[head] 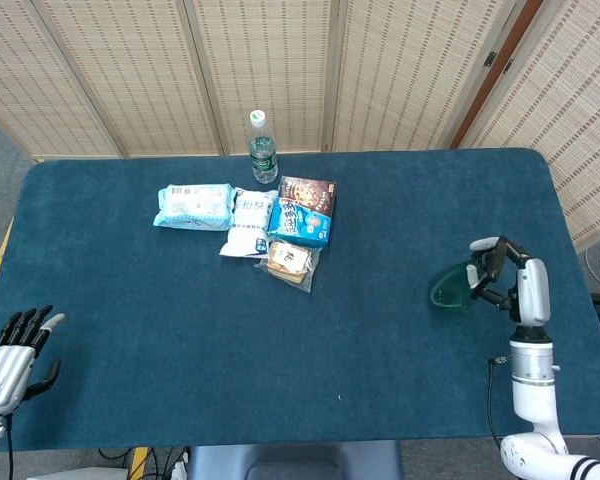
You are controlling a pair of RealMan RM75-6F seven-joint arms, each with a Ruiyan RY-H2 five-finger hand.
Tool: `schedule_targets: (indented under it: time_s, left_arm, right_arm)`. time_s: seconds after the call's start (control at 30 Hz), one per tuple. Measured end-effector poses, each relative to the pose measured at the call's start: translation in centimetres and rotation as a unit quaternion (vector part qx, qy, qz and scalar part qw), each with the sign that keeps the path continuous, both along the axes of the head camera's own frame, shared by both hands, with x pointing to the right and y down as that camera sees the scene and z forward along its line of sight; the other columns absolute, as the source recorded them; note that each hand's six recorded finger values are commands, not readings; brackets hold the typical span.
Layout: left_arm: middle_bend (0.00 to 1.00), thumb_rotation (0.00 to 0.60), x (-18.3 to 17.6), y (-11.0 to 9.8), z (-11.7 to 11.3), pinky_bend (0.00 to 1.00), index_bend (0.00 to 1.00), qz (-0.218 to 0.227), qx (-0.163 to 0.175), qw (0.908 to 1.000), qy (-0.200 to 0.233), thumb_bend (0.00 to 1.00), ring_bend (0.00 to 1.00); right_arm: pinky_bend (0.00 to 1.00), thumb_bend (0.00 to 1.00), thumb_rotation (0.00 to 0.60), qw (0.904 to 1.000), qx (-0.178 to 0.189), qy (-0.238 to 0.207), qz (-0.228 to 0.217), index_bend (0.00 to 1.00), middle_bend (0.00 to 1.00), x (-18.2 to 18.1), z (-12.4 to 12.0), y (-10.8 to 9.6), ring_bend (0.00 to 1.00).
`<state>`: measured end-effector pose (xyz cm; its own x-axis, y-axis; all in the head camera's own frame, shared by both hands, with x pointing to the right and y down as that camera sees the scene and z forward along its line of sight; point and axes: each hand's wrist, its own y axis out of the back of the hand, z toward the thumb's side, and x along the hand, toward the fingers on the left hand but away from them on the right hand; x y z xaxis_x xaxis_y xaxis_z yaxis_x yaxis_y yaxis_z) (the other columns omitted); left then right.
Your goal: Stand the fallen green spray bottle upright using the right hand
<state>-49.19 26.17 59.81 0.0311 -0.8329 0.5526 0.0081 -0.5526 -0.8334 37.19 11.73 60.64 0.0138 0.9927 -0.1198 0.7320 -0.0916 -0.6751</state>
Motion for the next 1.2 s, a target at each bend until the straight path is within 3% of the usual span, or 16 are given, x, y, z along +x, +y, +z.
schedule_targets:
  time_s: [0.63, 1.2]
  left_arm:
    - [0.07, 0.600, 0.2, 0.5, 0.1, 0.00, 0.12, 0.003, -0.009, 0.9999, -0.011, 0.45, 0.00]
    - [0.07, 0.600, 1.5, 0.6, 0.0, 0.00, 0.12, 0.013, -0.014, 0.9996, -0.019, 0.45, 0.00]
  right_arm:
    - [0.44, 0.28, 0.600, 0.9976, -0.003, -0.057, 0.039, 0.47, 0.61, 2.5, 2.7, 2.1, 0.49]
    - [0.44, 0.28, 0.600, 0.9961, -0.022, -0.060, 0.060, 0.47, 0.61, 5.2, 4.6, 2.9, 0.49]
